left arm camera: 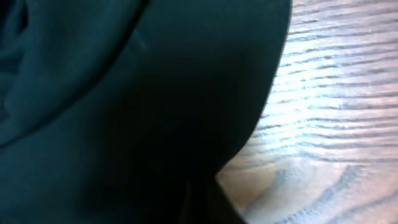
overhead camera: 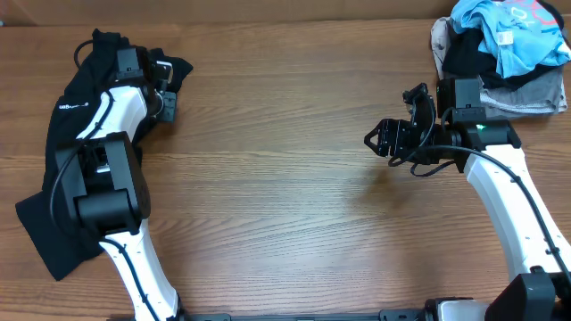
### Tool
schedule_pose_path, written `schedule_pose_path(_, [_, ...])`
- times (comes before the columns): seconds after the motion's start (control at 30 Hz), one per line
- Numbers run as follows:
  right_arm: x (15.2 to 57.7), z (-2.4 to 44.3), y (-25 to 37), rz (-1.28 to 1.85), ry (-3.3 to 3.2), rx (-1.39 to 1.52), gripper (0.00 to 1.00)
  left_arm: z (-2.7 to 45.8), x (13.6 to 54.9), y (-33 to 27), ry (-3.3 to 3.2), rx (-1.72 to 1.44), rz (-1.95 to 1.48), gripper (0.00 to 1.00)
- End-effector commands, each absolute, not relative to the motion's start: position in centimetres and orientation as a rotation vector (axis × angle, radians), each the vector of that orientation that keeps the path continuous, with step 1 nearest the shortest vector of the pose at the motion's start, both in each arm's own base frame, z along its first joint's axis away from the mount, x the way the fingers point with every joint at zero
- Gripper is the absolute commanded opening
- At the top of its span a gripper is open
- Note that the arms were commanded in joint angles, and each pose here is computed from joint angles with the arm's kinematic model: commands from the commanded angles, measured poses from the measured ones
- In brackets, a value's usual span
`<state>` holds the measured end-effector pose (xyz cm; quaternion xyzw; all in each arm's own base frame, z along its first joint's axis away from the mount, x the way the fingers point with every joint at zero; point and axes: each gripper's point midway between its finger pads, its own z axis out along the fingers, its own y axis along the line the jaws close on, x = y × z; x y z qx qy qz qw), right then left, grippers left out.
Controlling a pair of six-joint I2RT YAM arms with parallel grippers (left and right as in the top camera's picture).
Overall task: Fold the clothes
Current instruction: 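Reach the left gripper to the black shirt's top edge, then grasp the black shirt with the left gripper and drag it rightward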
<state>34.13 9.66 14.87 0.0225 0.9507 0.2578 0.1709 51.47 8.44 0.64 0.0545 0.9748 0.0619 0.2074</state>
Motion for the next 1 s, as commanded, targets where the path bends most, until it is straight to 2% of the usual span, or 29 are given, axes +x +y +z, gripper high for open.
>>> schedule_pose_path(0.0, [34.6, 15.7, 9.8, 0.724, 2.674, 0.044, 0.74, -0.4, 51.8, 8.3, 2.723, 0.148, 0.192, 0.04])
schedule_pose_path(0.17, [34.6, 15.7, 9.8, 0.724, 2.673, 0.044, 0.72, -0.4, 52.3, 4.7, 2.710, 0.195, 0.110, 0.04])
schedule_pose_path(0.47, [34.8, 15.8, 9.8, 0.724, 2.666, 0.041, 0.71, 0.6, 52.6, -10.7, 2.634, 0.436, -0.120, 0.04])
schedule_pose_path(0.63, [34.8, 15.8, 9.8, 0.724, 2.666, 0.042, 0.71, 3.6, 52.5, -19.5, 2.543, 0.527, -0.295, 0.04])
schedule_pose_path(0.77, [34.8, 15.8, 9.8, 0.723, 2.665, 0.044, 0.70, 7.7, 53.2, -24.0, 2.458, 0.569, -0.347, 0.05])
schedule_pose_path(0.83, [34.8, 15.8, 9.7, 0.724, 2.665, 0.050, 0.70, 9.9, 53.6, -24.9, 2.430, 0.581, -0.343, 0.13])
schedule_pose_path(0.97, [34.8, 15.8, 9.7, 0.724, 2.666, 0.050, 0.70, 14.0, 54.3, -23.9, 2.412, 0.606, -0.310, 0.45])
